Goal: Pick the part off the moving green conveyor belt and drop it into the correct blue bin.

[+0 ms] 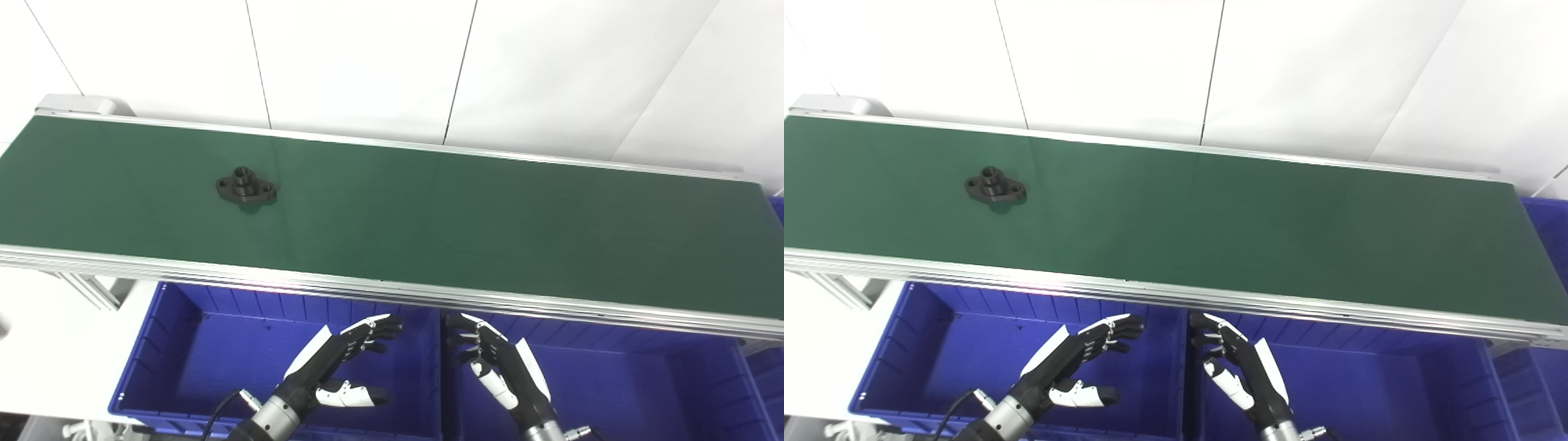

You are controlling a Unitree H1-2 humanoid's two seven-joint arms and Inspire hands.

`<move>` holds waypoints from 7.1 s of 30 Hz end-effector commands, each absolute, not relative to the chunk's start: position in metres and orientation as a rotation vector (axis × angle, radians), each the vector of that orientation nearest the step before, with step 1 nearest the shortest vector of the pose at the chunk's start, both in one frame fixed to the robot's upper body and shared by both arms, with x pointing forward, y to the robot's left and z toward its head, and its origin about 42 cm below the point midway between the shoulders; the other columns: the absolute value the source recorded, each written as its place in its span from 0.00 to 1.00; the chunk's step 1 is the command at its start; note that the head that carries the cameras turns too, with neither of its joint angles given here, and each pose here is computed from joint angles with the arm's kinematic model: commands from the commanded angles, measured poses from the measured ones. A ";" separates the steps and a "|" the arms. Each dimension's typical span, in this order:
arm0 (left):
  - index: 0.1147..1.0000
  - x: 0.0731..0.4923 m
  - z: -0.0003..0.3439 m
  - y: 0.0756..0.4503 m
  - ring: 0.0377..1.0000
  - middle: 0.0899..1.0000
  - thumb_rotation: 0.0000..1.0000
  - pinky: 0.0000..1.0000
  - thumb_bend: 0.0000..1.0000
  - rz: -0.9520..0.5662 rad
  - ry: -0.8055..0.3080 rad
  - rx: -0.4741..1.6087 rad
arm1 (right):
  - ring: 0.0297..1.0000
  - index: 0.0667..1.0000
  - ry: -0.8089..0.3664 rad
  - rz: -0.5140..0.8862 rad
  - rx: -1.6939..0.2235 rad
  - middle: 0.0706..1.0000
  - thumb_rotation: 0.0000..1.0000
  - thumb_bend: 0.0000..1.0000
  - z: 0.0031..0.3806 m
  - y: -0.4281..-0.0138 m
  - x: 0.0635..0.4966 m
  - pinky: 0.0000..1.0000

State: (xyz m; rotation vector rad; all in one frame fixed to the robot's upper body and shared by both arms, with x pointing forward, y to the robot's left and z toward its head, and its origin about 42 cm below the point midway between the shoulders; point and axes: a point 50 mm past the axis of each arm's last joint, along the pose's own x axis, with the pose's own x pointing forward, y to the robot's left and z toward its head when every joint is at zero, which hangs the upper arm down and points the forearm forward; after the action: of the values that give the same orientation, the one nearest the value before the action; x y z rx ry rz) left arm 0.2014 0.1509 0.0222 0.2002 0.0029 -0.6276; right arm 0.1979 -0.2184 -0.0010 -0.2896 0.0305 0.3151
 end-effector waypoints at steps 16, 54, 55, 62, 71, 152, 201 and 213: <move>0.81 0.214 0.024 0.144 0.82 0.82 0.66 0.75 0.90 -0.622 -0.058 0.198 | 0.69 0.75 0.018 0.301 -0.322 0.79 0.96 0.80 -0.001 -0.235 0.200 0.60; 0.83 0.220 0.027 0.141 0.84 0.85 0.65 0.75 0.89 -0.635 -0.062 0.196 | 0.66 0.79 -0.602 0.091 -0.582 0.78 0.82 0.87 0.167 -0.254 0.276 0.55; 0.84 0.220 0.027 0.141 0.84 0.85 0.65 0.76 0.89 -0.636 -0.063 0.196 | 0.67 0.79 -0.601 0.091 -0.591 0.78 0.81 0.87 0.167 -0.255 0.279 0.56; 0.83 0.221 0.028 0.141 0.84 0.85 0.65 0.75 0.90 -0.634 -0.062 0.203 | 0.67 0.79 -0.575 0.100 -0.676 0.78 0.75 0.87 0.180 -0.250 0.307 0.57; 0.83 0.222 0.026 0.138 0.84 0.85 0.64 0.77 0.90 -0.637 -0.056 0.182 | 0.68 0.80 -0.505 0.111 -0.871 0.77 0.73 0.89 0.200 -0.231 0.343 0.59; 0.84 0.211 0.045 0.116 0.84 0.85 0.61 0.77 0.87 -0.638 -0.094 0.162 | 0.60 0.74 -0.232 0.341 -1.474 0.68 0.63 0.90 0.153 -0.137 0.476 0.52; 0.91 0.210 0.049 0.130 0.88 0.87 0.68 0.84 0.85 -0.644 -0.086 0.161 | 0.30 0.46 -0.180 0.386 -1.416 0.38 0.15 0.51 0.194 -0.165 0.430 0.25; 0.93 0.210 0.059 0.157 0.89 0.87 0.73 0.90 0.84 -0.645 -0.080 0.146 | 0.22 0.45 -0.309 0.336 -1.372 0.29 0.14 0.51 0.259 -0.171 0.377 0.18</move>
State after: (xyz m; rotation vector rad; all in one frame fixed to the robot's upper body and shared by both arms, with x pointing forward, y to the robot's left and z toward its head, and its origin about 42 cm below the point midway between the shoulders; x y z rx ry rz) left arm 0.2065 0.1543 0.0483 0.1550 -0.0415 -0.6485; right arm 0.3767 -0.1649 0.2364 -1.3604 -0.2744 0.3970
